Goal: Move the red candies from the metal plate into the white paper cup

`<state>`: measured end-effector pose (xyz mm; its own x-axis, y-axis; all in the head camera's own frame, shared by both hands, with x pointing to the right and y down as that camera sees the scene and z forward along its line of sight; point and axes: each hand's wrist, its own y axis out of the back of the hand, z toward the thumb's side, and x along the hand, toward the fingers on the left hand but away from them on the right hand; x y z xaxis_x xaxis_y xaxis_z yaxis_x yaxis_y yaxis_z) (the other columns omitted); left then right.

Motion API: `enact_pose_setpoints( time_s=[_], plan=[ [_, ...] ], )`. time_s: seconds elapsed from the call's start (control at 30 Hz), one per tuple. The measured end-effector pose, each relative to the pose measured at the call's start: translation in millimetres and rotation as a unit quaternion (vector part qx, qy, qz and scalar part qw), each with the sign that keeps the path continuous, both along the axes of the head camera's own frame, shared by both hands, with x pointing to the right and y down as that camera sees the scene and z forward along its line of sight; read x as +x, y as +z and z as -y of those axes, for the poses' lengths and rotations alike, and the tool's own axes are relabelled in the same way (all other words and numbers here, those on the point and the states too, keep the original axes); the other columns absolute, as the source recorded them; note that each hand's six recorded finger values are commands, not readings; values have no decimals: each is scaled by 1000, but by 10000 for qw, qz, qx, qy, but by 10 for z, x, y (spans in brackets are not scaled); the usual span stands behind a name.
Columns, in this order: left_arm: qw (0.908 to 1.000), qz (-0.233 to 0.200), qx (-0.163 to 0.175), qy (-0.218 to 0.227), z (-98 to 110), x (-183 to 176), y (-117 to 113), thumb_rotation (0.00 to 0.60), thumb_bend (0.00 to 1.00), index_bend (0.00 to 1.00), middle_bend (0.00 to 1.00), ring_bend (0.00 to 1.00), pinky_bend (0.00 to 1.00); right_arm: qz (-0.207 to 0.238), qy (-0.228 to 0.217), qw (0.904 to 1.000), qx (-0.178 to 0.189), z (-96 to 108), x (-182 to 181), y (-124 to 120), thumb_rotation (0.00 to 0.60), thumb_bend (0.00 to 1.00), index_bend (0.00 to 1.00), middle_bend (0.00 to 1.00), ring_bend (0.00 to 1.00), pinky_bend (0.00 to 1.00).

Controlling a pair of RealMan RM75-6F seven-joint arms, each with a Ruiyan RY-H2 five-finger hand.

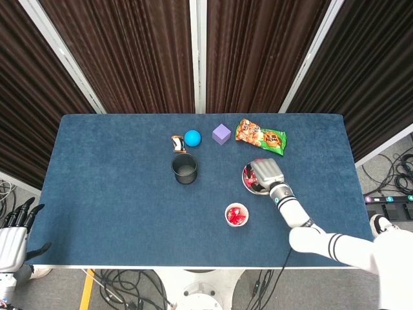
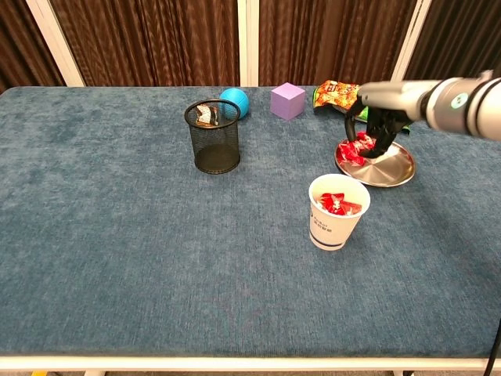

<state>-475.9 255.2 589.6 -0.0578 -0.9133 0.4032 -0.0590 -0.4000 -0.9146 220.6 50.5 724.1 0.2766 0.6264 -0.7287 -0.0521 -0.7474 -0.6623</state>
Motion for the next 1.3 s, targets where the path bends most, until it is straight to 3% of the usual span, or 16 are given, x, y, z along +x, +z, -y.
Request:
enact_pose_setpoints(
  time_s=[0.2, 0.3, 0.6, 0.93, 1.07, 1.17, 1.3],
  plan=[
    [10000, 11, 24, 31, 11, 22, -29, 600, 0, 214, 161, 140, 194, 792, -447, 9959, -1, -236, -190, -525, 600, 329, 586, 959, 933, 1000],
    [10000, 15, 39, 42, 14, 31, -42, 600, 0, 214, 161, 140, 194, 987, -707, 9926, -40, -374, -233, -650, 600, 329, 582, 959, 932, 1000],
    [10000, 27, 4, 22, -11, 16, -38, 600, 0, 214, 161, 140, 194, 1018, -1086, 9886, -246, -670, -301, -556, 600, 326, 531, 959, 929, 1000],
    [10000, 16, -18, -9, -32, -8, -24, 600, 0, 214, 161, 140, 194, 954, -1253, 9872, -257, -752, -303, -569, 600, 308, 391, 959, 925, 1000],
    [10000, 9, 6, -11, -32, -11, -31, 600, 0, 214, 161, 140, 195, 988, -1134, 9885, -164, -689, -269, -616, 600, 307, 375, 959, 925, 1000],
    [10000, 12, -1, -23, -43, -22, -31, 600, 0, 214, 161, 140, 194, 972, -893, 9912, 25, -530, -191, -654, 600, 307, 373, 958, 925, 1000],
    [10000, -12, 5, -24, -46, -14, -25, 600, 0, 214, 161, 141, 194, 612, -550, 9964, 178, -275, 28, -554, 600, 307, 371, 959, 925, 1000]
  ],
)
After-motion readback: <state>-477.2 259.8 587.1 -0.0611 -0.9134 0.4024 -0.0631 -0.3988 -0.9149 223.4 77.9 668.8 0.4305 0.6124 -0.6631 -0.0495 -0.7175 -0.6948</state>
